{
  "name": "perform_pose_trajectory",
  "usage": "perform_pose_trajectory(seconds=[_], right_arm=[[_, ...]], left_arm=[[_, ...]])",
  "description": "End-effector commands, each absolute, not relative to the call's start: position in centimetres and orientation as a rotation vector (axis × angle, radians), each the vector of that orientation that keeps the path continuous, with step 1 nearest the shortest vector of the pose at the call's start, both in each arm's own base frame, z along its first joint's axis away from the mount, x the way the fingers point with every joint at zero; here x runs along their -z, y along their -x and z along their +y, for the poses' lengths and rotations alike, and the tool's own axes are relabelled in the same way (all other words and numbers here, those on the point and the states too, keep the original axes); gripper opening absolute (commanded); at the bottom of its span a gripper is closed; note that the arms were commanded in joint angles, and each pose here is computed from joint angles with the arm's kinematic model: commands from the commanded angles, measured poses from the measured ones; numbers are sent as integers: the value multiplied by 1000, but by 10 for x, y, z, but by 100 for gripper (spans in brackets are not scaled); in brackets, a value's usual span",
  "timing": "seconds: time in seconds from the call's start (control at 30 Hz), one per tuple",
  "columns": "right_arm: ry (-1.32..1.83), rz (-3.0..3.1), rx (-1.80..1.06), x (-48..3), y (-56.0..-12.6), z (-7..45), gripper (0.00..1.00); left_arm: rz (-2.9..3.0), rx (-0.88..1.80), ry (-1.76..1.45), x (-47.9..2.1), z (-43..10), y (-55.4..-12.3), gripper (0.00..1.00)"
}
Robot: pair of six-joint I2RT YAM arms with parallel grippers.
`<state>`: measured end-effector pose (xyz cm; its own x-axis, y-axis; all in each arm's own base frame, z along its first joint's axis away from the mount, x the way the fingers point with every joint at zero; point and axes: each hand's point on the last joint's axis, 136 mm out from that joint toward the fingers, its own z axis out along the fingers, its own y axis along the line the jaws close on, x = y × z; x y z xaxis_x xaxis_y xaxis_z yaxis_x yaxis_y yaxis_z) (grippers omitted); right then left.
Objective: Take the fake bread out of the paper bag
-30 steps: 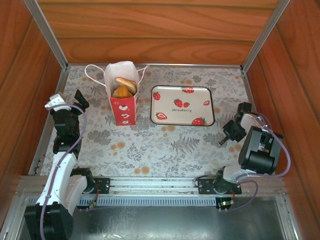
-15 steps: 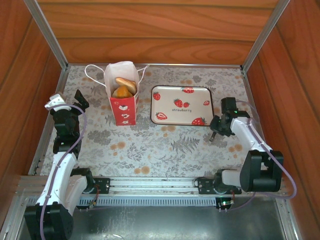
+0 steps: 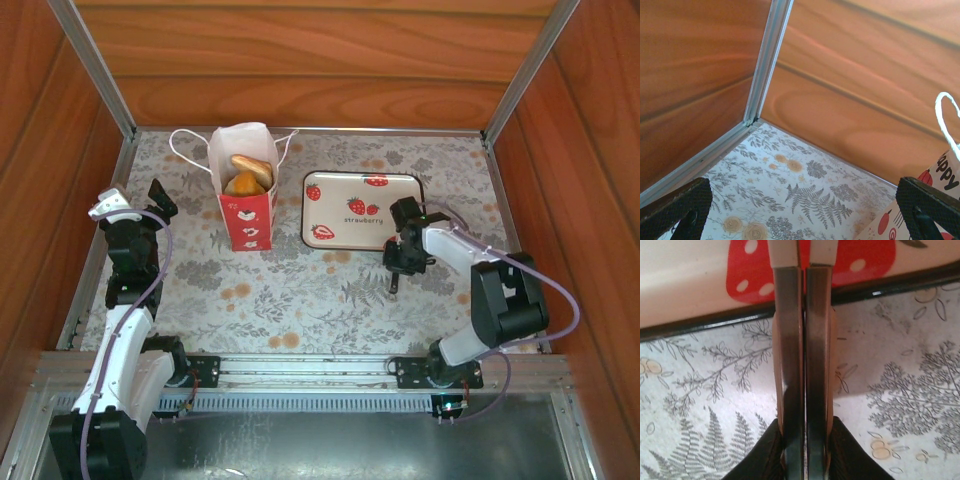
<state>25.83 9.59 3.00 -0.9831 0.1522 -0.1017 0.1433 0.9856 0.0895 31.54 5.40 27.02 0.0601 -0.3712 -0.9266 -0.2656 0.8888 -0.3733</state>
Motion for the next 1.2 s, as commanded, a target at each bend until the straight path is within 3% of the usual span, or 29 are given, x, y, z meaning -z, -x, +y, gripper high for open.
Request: perform_pose_trajectory(seconds=[0.0, 0.23, 0.73, 0.8, 0.97, 1.17], right_arm=[[-249, 2994, -135, -30, -271, 102, 26], [-287, 3011, -111, -13, -273, 102, 36], [-348, 2981, 70, -4, -267, 95, 43], [-344, 2977, 74, -5, -268, 95, 39], [-344, 2977, 66, -5, -268, 96, 18], [-271, 2925, -34, -29, -274, 109, 9]], left_arm=[[1500, 84, 517, -281, 55, -312, 100], [1495, 77, 518, -284, 57, -311, 100], [1482, 80, 522, -292, 57, -312, 100], [1481, 80, 521, -292, 57, -312, 100], [1479, 78, 521, -293, 57, -311, 100], [1479, 64, 523, -293, 59, -311, 100]])
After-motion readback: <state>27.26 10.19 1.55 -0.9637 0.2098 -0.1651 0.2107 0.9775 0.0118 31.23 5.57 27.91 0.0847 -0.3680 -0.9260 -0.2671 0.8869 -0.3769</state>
